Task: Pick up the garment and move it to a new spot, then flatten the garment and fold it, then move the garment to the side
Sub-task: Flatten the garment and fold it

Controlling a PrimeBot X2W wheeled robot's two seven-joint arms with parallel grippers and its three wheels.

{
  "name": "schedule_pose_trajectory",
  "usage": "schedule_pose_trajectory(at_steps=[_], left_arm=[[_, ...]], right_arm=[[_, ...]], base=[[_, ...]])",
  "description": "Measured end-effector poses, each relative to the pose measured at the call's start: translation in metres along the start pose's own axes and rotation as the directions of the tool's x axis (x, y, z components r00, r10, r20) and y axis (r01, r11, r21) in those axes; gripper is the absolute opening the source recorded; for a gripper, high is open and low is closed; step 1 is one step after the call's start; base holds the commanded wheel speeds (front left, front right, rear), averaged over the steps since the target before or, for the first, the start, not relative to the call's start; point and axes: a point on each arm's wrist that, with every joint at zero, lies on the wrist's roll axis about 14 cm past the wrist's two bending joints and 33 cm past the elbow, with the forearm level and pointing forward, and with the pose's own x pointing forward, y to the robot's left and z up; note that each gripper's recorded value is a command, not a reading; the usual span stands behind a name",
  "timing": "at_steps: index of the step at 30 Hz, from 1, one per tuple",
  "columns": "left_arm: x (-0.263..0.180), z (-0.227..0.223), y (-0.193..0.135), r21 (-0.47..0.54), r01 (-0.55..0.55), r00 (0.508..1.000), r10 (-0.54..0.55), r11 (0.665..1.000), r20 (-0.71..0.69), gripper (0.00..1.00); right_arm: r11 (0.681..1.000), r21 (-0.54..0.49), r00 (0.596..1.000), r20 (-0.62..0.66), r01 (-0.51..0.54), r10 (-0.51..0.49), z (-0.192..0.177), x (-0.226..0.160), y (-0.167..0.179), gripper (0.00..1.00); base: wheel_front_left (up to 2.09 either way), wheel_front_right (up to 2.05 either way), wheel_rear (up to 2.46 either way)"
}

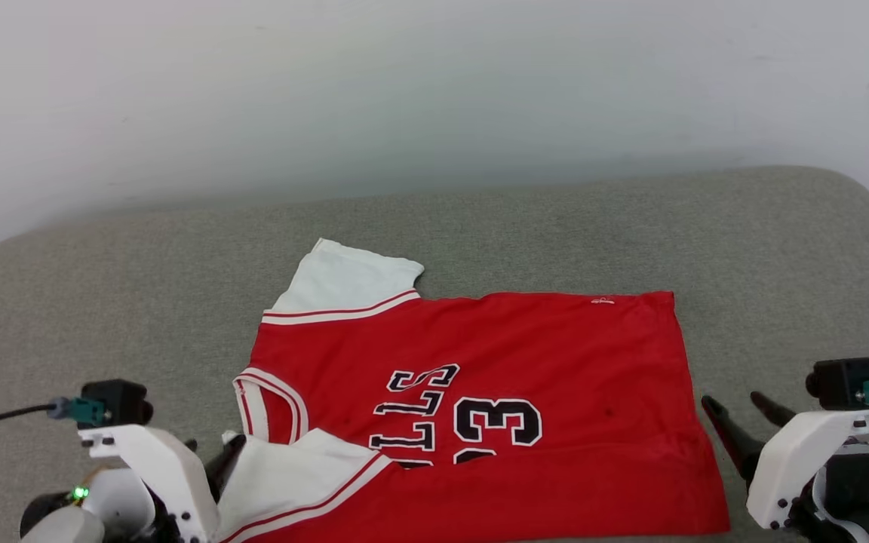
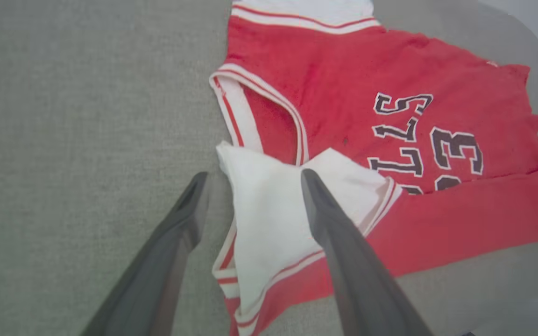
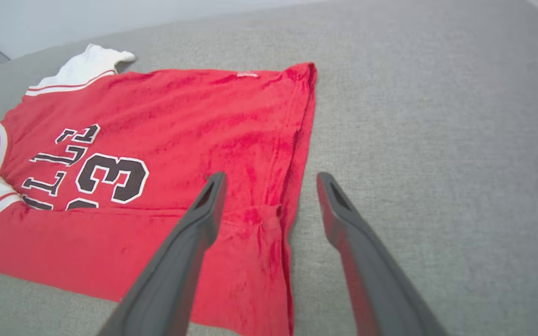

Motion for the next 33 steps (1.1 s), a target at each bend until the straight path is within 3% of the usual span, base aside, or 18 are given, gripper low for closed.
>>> schedule_pose_trajectory(at_steps=[5, 12, 18, 25, 29, 33], left_arm=[[0.009, 0.060, -0.009, 0.061, -0.009, 0.981, -0.002, 0.998, 0.192, 1.00], [0.039, 0.131, -0.021, 0.094, -0.008, 0.933, -0.026, 0.996, 0.358, 1.00], [0.083, 0.177, -0.020, 0.113, -0.018, 0.916, -0.029, 0.993, 0.400, 1.00], [0.151, 0.195, -0.015, 0.141, 0.008, 0.961, -0.047, 0.990, 0.271, 1.00], [0.187, 0.187, -0.026, 0.179, 0.059, 0.989, -0.082, 0.982, 0.124, 1.00], [0.215, 0.158, -0.017, 0.211, 0.052, 0.995, -0.033, 0.976, -0.093, 1.00]], right_arm=[[0.998, -0.033, 0.974, 0.222, 0.052, -0.043, 0.039, -0.013, -0.008, 1.00], [0.994, -0.055, 0.918, 0.391, 0.096, -0.067, 0.082, -0.010, -0.011, 1.00], [0.993, -0.055, 0.881, 0.469, 0.101, -0.063, 0.107, 0.012, -0.009, 1.00], [0.993, -0.054, 0.895, 0.440, 0.108, -0.073, 0.097, 0.047, -0.012, 1.00], [0.990, -0.047, 0.906, 0.411, 0.136, -0.105, 0.087, 0.058, -0.024, 1.00], [0.986, -0.042, 0.913, 0.386, 0.161, -0.133, 0.078, 0.064, -0.033, 1.00]], base=[[0.00, 0.00, 0.00], [0.00, 0.00, 0.00], [0.00, 0.00, 0.00], [0.00, 0.00, 0.00], [0.00, 0.00, 0.00], [0.00, 0.00, 0.00]])
